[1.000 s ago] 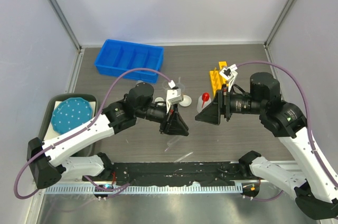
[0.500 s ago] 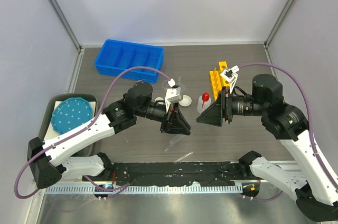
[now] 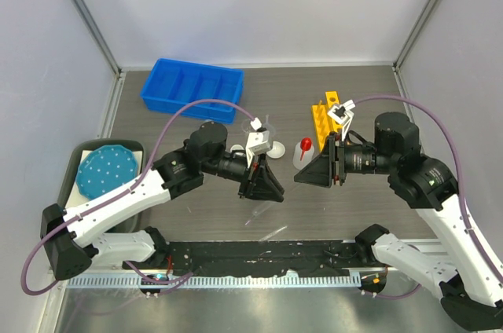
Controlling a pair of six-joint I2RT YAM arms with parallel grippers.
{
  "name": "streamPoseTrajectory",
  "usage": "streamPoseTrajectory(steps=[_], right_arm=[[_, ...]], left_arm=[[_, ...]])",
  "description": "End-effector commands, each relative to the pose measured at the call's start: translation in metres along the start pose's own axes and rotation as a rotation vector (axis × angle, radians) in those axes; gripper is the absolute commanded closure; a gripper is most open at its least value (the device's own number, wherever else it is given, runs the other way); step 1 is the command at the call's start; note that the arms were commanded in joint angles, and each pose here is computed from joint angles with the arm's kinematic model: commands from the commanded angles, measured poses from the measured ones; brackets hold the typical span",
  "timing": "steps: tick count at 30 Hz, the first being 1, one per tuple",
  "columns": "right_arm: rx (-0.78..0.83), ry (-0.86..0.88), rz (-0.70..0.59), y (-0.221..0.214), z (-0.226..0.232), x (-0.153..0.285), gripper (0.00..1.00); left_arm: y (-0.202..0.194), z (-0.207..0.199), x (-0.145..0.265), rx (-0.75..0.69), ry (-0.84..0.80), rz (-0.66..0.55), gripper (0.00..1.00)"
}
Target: Organize the chemistry lab equipment
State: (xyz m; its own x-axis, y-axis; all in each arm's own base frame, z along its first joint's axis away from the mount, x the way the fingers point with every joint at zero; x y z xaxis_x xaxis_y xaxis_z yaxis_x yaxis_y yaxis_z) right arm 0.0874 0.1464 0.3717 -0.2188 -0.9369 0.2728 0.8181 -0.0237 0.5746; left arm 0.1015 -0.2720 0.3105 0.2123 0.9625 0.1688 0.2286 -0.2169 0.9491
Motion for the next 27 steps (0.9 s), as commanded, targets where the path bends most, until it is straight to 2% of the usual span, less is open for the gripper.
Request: streamPoseTrajectory(steps=[1, 15, 23, 25, 27], right_arm=[[0.023, 0.029, -0.012, -0.002, 0.006, 0.0041, 0.62], [0.022, 0.012, -0.014, -0.0072, 0.0025, 0.0061, 0.63], [0.023, 0.004, -0.019, -0.0064, 0.0019, 0.0058, 0.8], [0.022, 0.0, -0.019, -0.0059, 0.0011, 0.0051, 0.83], [0.026, -0.001, -0.023, -0.0053, 0.0013, 0.0052, 0.84]], left_arm=[[0.0202, -0.005, 0.0017, -0.063, -0.023, -0.053, 0.99], [0.0238, -0.0033, 0.0033, -0.066, -0.015, -0.061, 1.0], [0.0236, -0.003, 0.0033, -0.065, -0.011, -0.061, 0.99], [0.024, -0.0025, 0.0031, -0.062, -0.007, -0.061, 0.95], [0.0251, -0.0027, 0.0029, -0.057, -0.002, -0.061, 0.81]])
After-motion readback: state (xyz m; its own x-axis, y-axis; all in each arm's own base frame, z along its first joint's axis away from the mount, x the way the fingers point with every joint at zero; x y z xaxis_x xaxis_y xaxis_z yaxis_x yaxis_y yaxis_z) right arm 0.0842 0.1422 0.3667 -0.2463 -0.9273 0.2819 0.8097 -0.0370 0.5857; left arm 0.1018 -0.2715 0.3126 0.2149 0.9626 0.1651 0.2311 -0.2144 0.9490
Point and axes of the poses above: each gripper's point midway between its finger pads, its own x axis back along the fingers, its own z axis along the line the jaws close on, y = z × x, the point moved 8 cm from there along x, back along the fingers, and after that the axes turned 9 degrees about -x, right-handed, at the moved point
